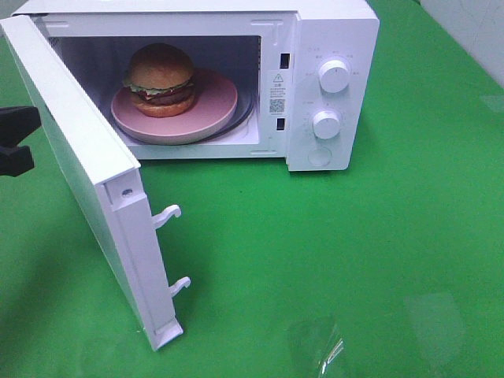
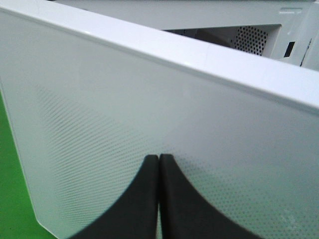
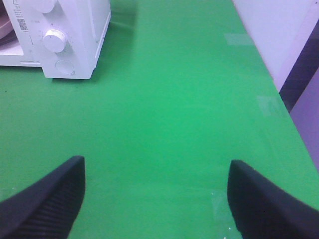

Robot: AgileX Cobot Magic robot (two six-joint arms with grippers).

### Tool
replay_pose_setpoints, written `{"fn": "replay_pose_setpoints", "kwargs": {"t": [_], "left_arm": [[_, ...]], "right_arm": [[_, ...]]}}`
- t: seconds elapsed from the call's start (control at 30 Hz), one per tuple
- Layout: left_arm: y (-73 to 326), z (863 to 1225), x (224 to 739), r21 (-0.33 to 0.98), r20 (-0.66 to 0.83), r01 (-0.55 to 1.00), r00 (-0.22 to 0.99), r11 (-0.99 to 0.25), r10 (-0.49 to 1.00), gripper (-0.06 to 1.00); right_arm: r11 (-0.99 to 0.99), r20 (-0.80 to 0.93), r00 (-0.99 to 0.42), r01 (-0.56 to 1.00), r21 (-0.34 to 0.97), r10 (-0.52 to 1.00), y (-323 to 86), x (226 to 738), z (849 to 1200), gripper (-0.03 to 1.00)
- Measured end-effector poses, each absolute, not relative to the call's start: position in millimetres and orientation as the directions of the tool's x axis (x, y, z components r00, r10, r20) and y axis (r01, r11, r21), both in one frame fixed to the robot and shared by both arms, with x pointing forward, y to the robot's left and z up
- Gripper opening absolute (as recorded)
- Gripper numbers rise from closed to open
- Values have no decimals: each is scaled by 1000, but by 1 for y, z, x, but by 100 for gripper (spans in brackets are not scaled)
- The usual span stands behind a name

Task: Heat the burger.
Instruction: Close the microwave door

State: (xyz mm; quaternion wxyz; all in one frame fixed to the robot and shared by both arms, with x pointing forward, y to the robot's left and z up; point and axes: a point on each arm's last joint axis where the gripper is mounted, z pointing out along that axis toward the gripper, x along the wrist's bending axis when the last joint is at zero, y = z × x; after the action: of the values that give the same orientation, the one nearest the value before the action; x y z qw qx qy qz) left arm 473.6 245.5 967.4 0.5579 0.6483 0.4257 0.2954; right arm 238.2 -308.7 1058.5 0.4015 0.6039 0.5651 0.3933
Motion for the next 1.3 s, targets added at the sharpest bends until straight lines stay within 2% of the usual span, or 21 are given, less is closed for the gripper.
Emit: {"fn": "replay_pose_setpoints", "kwargs": {"t": [0.57,1.3], "left_arm": [[191,962,503,976,-116,218,515,2,849,0],[108,962,561,976,-132,217,507,23,852,0]], "right_arm": [[-39,22,51,367,929,998,-309,238,1059,76],[-39,22,51,367,929,998,-309,238,1059,76]]}}
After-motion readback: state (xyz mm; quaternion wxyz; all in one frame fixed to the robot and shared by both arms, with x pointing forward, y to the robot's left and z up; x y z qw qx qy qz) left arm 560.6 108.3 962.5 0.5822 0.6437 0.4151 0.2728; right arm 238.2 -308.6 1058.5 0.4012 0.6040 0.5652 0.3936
